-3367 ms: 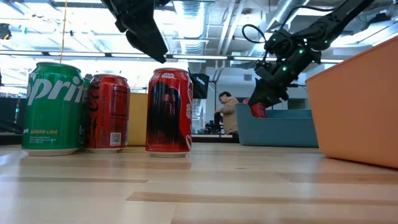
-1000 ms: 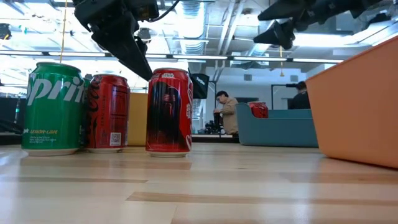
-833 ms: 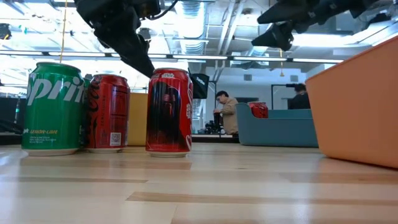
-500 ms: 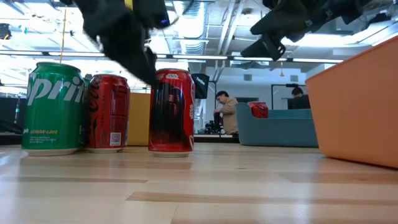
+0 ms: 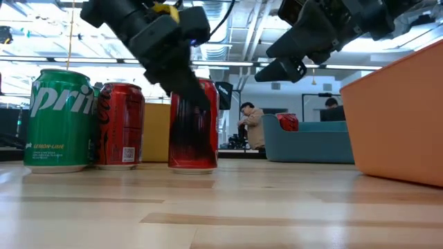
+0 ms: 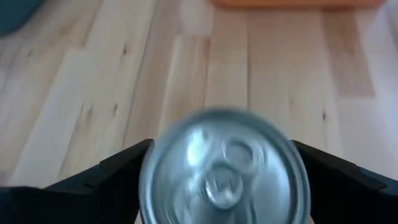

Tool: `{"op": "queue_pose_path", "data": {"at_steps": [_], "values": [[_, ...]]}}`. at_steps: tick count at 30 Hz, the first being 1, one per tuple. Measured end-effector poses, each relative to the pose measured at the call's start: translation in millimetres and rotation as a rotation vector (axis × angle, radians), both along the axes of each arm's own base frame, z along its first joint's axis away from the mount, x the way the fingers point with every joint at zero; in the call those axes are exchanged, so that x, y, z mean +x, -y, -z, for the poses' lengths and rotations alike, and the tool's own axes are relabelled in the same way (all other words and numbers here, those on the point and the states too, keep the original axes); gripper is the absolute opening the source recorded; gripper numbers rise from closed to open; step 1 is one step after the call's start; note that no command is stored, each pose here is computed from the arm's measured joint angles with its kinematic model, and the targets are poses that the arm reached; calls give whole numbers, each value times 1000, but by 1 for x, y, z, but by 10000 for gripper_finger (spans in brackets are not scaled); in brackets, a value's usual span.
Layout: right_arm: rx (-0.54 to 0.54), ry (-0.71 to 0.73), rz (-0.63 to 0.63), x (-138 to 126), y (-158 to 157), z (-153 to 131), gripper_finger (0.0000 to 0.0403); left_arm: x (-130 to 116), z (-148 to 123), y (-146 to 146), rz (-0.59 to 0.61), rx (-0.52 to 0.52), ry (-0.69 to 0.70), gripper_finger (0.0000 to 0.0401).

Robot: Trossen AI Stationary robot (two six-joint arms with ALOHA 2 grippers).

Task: Sort soda cans
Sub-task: Put the right red soda can into the blue bin

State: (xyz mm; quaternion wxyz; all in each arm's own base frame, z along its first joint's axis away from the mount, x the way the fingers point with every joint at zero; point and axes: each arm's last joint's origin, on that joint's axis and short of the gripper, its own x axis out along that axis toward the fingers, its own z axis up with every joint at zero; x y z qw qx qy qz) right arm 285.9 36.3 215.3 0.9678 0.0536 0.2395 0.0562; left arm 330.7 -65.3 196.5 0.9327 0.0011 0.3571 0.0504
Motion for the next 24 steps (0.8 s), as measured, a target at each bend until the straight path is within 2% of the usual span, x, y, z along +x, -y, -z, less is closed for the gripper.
{"op": "queue_pose_path", "data": {"at_steps": [7,11,17,20,24], "values": [[0,4,2,1,0,0,368,15,-5,-1,54,18,147,352],[6,0,4,1,0,1,368,18,-10,-1,64,41,98,352],[11,-25,7,0,0,3,368,4,-51,5,29,66,27,352],[12,-23,6,0,0,3,368,-6,-70,7,9,43,6,352],[28,-25,7,0,-2,3,368,-17,-63,12,0,-1,-84,352]]}}
